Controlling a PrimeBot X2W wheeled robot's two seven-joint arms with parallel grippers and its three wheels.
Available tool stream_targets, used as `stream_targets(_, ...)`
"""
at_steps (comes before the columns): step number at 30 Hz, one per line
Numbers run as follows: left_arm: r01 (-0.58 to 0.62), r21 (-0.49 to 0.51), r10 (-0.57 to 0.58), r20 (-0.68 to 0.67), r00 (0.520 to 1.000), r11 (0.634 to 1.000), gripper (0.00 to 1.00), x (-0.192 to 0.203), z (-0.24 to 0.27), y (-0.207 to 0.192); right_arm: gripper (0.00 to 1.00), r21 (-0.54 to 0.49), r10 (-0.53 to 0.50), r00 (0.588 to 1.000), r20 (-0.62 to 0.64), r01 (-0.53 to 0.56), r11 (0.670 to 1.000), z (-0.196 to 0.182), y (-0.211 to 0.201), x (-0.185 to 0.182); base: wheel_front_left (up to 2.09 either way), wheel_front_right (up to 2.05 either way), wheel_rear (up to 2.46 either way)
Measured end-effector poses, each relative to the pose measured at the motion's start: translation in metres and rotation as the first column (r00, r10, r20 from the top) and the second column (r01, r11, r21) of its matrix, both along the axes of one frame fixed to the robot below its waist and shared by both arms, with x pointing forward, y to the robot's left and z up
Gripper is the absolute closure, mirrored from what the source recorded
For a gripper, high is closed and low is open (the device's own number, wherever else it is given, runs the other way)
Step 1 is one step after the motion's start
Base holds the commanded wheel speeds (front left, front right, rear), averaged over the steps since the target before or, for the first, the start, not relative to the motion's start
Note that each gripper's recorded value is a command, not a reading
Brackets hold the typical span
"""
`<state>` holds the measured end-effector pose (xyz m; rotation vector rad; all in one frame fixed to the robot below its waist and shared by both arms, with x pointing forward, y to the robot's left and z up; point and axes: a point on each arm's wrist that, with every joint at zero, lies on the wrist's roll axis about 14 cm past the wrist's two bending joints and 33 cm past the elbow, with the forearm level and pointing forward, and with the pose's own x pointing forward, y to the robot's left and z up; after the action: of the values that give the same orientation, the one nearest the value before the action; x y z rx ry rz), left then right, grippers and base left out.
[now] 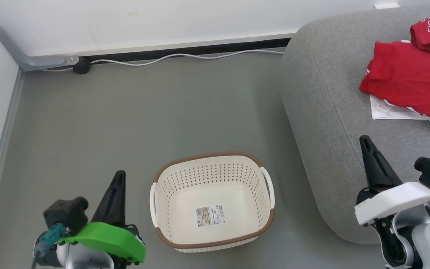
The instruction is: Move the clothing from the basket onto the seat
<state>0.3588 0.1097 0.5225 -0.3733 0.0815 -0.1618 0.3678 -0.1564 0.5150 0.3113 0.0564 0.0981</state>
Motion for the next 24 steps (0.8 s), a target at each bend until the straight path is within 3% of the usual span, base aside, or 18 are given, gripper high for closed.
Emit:
stream_targets(14,-0.045,-0.197,0.031,-0.072,0.997,0.979,1.0,0.001,-0.01,0.014,1.0,0.194,-0.041,0.998,-0.047,0.049,0.98,-0.005,-0.011,0.0,0.0,0.0,0.0)
stream_targets(24,-0.069,-0.317,0.033,-0.119,0.992,0.946,1.0,0.0,-0.018,0.021,1.0,0.326,-0.052,0.995,-0.09,0.078,0.942,-0.013,-0.017,-0.001,0.0,0.0,0.0)
